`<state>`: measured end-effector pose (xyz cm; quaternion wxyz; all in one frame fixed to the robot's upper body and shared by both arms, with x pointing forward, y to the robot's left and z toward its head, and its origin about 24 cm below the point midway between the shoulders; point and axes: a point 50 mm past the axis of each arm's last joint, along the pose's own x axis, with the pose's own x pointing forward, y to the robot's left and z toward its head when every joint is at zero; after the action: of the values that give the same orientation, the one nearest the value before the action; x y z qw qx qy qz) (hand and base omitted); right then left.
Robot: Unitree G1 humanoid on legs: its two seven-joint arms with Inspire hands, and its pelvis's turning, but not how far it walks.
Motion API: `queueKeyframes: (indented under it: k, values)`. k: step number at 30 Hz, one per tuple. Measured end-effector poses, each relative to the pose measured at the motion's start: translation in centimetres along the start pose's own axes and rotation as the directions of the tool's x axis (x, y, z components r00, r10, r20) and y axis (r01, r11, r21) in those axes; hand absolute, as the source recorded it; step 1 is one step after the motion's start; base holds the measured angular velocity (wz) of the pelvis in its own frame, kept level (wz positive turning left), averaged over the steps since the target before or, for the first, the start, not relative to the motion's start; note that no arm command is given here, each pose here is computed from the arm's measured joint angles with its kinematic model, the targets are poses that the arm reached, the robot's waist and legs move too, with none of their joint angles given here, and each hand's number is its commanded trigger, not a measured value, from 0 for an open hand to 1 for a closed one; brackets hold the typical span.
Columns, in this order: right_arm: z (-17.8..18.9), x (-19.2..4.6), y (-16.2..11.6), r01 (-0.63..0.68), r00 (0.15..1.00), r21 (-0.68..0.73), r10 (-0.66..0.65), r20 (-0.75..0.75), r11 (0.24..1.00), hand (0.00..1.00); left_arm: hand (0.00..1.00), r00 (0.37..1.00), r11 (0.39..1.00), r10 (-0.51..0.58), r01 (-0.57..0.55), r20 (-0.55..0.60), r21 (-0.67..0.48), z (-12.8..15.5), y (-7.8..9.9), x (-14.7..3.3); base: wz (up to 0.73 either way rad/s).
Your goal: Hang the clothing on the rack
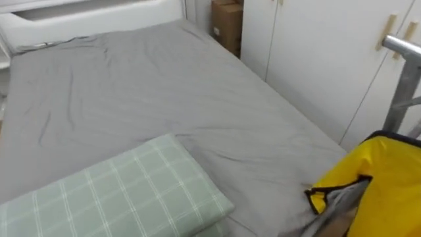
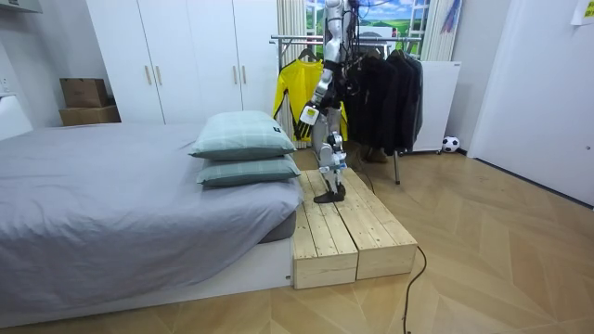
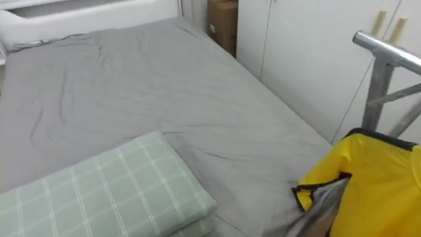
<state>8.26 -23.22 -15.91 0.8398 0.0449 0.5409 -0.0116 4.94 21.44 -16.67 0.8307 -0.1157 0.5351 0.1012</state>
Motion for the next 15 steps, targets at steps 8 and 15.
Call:
queueKeyframes:
  k: [8, 15]
  values:
    - [-2.2, -0.5, -0.5, 0.097, 0.992, -0.006, -0.097, -0.081, 0.995, 0.00, 0.00, 0.997, 0.997, 0.071, -0.071, -0.015, 0.025, 0.4, 2.1, -0.4, 0.92]
    - [-2.8, -0.4, 0.0, 0.145, 0.986, 0.043, -0.141, -0.092, 0.988, 0.00, 0.00, 0.988, 0.988, 0.152, -0.151, -0.031, 0.041, 0.1, 3.7, -0.8, 1.18]
